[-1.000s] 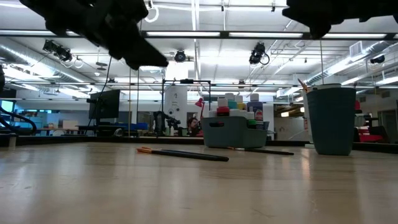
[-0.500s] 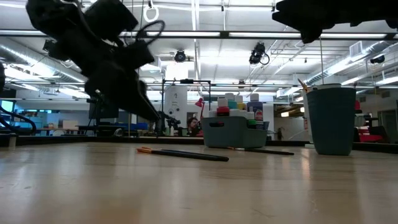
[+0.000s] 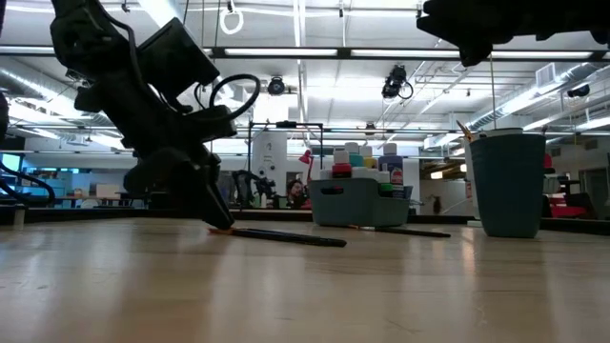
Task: Pick & Place Paint Supplies
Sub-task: Put the golden paint brush into the blue cup
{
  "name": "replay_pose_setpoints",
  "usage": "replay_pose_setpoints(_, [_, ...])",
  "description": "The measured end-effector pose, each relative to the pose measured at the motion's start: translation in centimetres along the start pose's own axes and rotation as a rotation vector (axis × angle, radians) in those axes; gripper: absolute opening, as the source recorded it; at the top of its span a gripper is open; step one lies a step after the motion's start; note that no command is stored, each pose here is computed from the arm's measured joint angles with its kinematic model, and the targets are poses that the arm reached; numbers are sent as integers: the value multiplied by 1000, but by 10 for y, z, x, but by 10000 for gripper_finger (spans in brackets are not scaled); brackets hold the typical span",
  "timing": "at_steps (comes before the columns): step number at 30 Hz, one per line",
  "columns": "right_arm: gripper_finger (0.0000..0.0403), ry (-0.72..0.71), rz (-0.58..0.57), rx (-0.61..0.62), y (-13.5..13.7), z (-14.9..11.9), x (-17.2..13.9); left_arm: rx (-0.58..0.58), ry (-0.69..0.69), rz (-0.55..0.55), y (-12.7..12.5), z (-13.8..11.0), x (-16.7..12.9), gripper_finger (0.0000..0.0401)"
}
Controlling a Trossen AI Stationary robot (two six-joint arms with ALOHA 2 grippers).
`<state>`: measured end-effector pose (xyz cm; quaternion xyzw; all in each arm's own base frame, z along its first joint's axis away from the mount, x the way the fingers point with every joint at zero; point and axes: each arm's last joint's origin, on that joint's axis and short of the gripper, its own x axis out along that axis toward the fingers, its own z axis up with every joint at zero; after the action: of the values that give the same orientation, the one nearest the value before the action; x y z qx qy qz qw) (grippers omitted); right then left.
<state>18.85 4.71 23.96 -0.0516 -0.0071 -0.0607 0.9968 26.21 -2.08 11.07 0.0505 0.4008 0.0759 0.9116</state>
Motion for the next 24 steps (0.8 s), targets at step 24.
replay_pose_setpoints(24, [164, 4, 0, -4, 0, 0, 0, -34, 21, -79, 12, -1, 5, 10])
